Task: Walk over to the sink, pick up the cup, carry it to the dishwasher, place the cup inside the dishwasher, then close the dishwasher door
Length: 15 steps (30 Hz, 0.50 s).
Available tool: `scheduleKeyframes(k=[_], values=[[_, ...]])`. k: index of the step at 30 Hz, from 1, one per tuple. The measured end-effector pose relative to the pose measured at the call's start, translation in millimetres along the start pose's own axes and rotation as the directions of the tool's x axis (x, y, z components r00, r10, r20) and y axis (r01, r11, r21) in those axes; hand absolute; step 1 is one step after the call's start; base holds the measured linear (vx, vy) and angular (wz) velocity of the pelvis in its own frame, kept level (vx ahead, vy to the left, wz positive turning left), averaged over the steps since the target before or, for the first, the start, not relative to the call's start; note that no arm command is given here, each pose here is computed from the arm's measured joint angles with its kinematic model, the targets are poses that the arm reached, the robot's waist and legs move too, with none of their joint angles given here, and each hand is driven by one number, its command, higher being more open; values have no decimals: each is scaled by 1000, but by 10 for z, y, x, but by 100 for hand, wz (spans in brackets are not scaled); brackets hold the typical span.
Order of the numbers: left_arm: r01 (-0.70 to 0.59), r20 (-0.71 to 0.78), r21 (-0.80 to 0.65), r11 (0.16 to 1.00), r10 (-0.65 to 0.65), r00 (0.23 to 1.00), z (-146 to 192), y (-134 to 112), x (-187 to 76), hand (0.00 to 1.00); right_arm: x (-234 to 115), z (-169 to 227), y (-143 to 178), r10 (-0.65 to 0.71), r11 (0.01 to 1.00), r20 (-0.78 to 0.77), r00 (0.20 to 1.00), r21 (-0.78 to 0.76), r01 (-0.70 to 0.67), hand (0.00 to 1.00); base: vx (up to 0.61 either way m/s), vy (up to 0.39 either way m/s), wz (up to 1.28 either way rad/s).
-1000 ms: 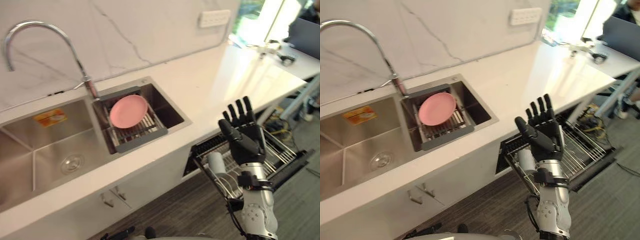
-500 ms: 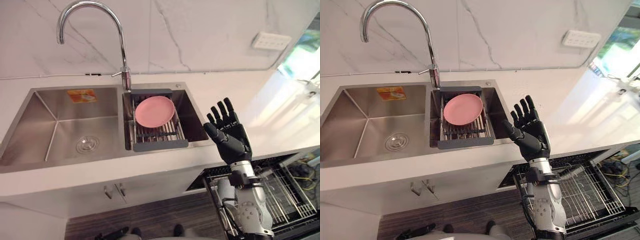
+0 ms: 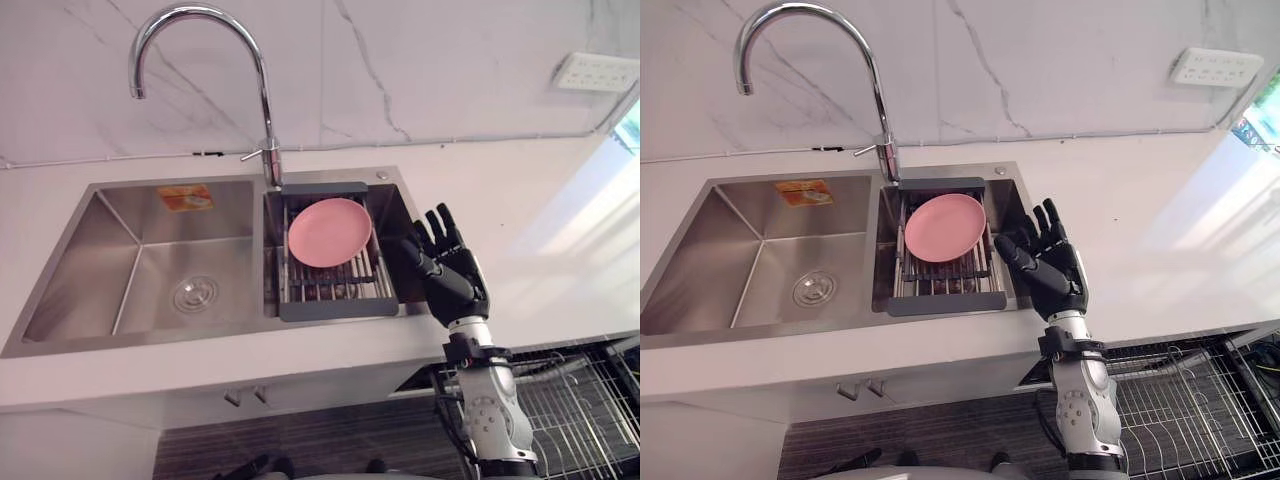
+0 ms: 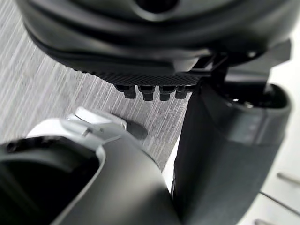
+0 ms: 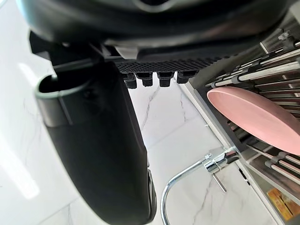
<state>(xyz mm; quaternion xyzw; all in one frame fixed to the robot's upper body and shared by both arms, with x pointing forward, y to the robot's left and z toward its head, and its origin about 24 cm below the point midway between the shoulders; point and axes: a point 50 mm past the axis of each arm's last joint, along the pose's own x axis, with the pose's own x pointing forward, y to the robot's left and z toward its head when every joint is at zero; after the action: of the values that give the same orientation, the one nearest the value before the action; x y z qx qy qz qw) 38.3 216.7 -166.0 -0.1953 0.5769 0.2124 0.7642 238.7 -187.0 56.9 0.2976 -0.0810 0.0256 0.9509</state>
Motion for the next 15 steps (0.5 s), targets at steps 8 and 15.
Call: scheduleKeyframes(k=[8, 15], values=[[63, -24, 33, 997, -63, 998, 4, -7, -4, 100, 144, 445, -231, -102, 899, 99, 990, -417, 135, 100, -25, 3, -15], [68, -31, 39, 997, -67, 997, 12, 0, -6, 100, 602, 944, -188, 2, 579, 91, 996, -812, 73, 100, -63, -23, 20]])
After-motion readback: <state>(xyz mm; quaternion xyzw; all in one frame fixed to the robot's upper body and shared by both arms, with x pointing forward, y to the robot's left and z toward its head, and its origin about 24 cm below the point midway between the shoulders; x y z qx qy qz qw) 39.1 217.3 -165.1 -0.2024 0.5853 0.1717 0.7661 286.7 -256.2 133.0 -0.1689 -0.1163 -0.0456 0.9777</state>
